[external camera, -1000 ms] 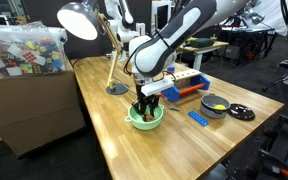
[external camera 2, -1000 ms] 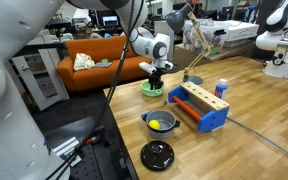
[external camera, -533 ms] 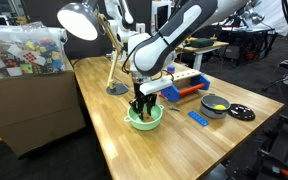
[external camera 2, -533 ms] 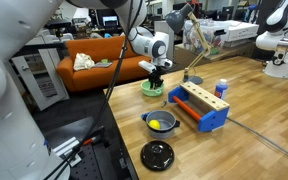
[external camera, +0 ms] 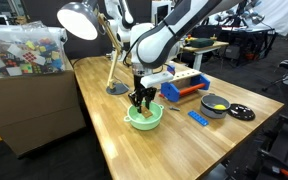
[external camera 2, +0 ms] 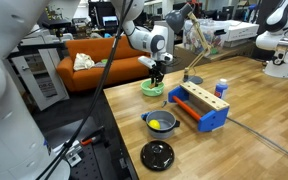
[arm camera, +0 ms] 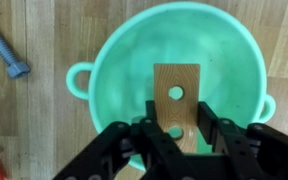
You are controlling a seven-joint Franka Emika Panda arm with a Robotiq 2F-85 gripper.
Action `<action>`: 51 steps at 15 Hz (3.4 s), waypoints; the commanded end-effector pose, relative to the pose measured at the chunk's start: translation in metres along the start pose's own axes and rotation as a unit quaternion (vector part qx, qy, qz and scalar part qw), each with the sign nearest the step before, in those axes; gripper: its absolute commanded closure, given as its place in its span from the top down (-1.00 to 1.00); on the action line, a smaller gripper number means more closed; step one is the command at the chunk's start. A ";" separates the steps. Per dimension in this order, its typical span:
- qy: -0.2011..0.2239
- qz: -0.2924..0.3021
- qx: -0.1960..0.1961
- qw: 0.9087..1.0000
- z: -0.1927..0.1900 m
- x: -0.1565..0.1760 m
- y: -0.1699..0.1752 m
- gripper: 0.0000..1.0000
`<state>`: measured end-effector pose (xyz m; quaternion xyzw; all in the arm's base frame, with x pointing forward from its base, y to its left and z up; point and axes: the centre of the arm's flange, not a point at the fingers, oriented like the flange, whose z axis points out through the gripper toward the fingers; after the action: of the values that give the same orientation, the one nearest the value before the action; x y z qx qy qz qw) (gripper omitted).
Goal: Remove the wooden block from the light-green bowl
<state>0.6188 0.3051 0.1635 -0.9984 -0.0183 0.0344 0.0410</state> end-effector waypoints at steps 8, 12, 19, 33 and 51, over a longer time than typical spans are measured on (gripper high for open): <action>0.057 0.000 0.007 0.998 -0.050 -0.068 0.023 -0.63; 0.044 0.029 -0.010 0.999 -0.052 -0.094 0.043 -0.63; 0.004 0.108 -0.026 0.994 -0.034 -0.138 0.076 -0.63; -0.041 0.302 0.064 0.950 0.024 -0.155 0.078 -0.63; -0.052 0.269 0.080 0.958 0.016 -0.153 0.057 1.00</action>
<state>0.4672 0.2436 0.1530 -0.9566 0.2519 0.0975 0.1093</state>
